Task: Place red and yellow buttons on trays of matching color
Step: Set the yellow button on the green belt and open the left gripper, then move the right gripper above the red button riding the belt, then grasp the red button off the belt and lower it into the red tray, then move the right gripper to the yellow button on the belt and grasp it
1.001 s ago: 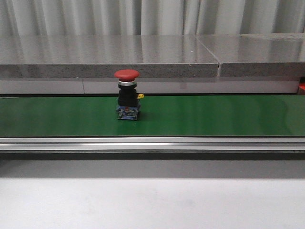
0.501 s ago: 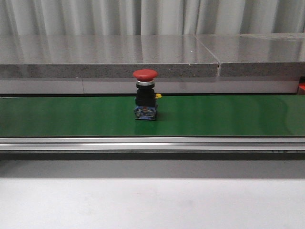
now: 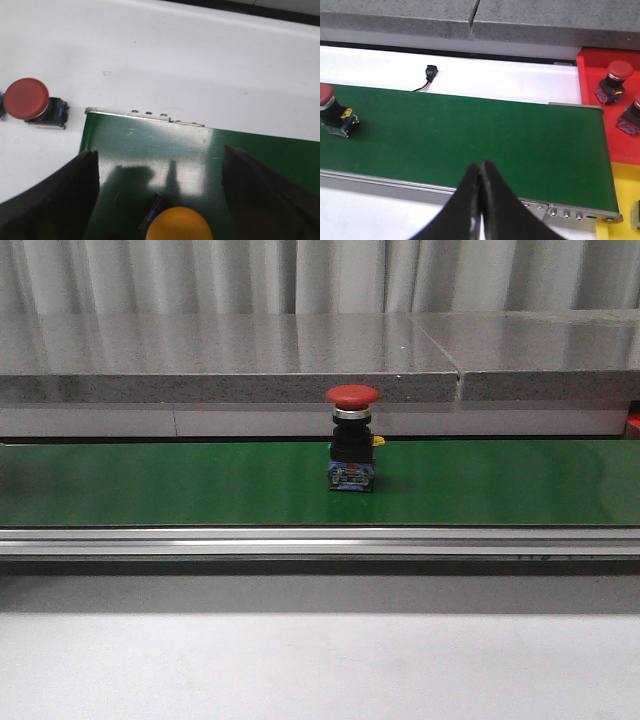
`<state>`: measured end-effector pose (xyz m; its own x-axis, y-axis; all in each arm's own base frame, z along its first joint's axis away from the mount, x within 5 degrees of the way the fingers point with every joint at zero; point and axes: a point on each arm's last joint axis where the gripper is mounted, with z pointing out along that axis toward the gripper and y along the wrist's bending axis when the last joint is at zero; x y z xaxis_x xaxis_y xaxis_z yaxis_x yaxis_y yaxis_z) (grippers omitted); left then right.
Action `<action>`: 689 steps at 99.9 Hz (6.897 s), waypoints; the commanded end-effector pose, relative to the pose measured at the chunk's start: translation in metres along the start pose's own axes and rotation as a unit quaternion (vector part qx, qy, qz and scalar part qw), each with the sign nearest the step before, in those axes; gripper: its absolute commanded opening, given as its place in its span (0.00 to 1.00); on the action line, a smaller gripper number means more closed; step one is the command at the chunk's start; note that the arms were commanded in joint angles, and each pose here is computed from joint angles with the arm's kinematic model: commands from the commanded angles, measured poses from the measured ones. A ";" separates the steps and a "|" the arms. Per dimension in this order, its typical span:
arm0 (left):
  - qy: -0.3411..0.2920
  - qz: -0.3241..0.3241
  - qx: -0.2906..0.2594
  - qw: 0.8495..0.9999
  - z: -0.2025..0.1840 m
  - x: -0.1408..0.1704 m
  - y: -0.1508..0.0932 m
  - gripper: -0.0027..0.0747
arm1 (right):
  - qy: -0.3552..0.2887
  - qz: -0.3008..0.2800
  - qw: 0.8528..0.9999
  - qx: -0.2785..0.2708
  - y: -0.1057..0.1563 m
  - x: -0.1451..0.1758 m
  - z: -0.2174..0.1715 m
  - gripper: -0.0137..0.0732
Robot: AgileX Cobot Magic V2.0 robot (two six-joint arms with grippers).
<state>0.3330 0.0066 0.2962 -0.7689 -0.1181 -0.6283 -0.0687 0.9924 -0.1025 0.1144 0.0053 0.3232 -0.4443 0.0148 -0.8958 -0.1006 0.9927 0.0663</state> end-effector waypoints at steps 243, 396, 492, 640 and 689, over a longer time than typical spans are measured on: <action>-0.268 0.054 0.087 0.958 -0.162 0.176 -0.008 0.01 | 0.047 0.002 0.999 -0.018 -0.007 -0.020 0.031 0.90; -0.268 0.054 0.087 0.958 -0.162 0.176 -0.008 0.01 | 0.156 0.005 0.987 -0.033 -0.045 -0.074 0.186 0.36; -0.268 0.054 0.087 0.958 -0.162 0.176 -0.008 0.01 | 0.040 0.115 0.977 0.177 -0.253 -0.123 0.231 0.36; -0.268 0.054 0.087 0.958 -0.162 0.176 -0.008 0.01 | 0.026 0.125 0.978 0.164 -0.271 -0.130 0.258 0.91; -0.268 0.054 0.087 0.958 -0.162 0.176 -0.008 0.01 | 0.015 0.093 0.992 0.082 -0.182 -0.186 0.173 0.91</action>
<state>0.0924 -0.0152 0.2968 -0.4123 -0.0394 -0.9102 0.1240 0.9873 -0.0990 0.3920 -0.1797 0.3572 -0.5640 0.2259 -0.7943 0.1596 0.9735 0.1635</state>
